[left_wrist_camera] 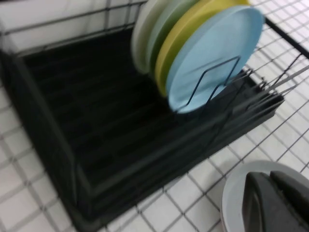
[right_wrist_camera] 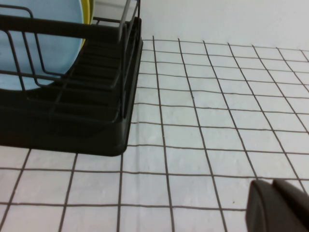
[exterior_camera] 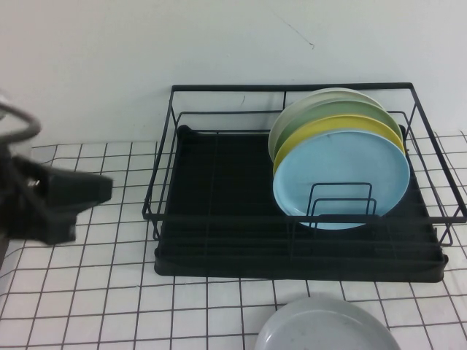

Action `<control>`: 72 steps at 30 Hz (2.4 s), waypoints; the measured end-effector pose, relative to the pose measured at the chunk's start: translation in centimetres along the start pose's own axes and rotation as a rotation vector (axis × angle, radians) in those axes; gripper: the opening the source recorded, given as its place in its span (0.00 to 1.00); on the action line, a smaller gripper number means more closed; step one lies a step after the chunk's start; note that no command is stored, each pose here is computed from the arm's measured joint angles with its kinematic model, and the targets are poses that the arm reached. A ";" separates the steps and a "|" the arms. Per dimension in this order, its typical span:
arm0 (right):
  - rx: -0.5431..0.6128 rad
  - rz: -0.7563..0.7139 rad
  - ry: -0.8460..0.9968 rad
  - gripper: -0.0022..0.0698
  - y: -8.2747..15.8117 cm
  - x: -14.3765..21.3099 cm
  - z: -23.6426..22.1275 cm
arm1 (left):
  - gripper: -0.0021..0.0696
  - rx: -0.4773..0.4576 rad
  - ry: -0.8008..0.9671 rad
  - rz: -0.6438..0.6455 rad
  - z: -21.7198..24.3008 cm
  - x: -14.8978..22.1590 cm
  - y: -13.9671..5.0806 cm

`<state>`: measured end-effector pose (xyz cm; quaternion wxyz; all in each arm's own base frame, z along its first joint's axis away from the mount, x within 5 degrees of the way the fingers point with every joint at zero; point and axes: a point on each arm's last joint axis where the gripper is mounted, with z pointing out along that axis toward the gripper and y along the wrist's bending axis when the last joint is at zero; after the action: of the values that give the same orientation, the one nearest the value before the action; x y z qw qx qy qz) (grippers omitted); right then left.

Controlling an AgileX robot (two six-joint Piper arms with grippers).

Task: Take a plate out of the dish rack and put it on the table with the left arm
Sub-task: Grasp the plate from the shelf

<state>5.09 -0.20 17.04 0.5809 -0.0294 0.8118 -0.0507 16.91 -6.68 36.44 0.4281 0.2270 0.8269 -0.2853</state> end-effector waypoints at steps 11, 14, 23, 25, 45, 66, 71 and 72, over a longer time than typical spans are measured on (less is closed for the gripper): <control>0.000 0.000 0.000 0.03 0.0 0.0 0.0 | 0.02 0.249 0.113 0.298 12.1 -7.8 1.2; 0.000 0.000 0.000 0.03 0.0 0.0 0.0 | 0.04 0.319 0.134 0.378 15.6 -9.0 0.9; 0.000 0.000 0.000 0.03 0.0 0.0 0.0 | 0.55 0.444 0.164 0.540 23.1 -10.4 1.1; 0.000 0.000 0.000 0.03 0.0 0.0 0.0 | 0.59 0.456 0.156 0.595 24.1 -10.4 1.1; 0.000 0.000 0.000 0.03 0.0 0.0 0.0 | 0.58 0.472 0.151 0.704 29.3 -8.1 1.3; 0.000 0.000 0.000 0.03 0.0 0.0 0.0 | 0.21 0.465 0.121 0.655 32.4 -6.3 2.5; 0.000 0.000 0.000 0.03 0.0 0.0 0.0 | 0.20 0.449 0.130 0.619 31.9 -7.4 2.2; 0.000 0.000 0.000 0.03 0.0 0.0 0.0 | 0.20 0.443 0.135 0.618 31.7 -7.7 2.0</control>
<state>5.09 -0.20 17.04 0.5809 -0.0294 0.8118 -0.0507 40.64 -27.33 27.44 0.3789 0.5710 0.6642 -0.2989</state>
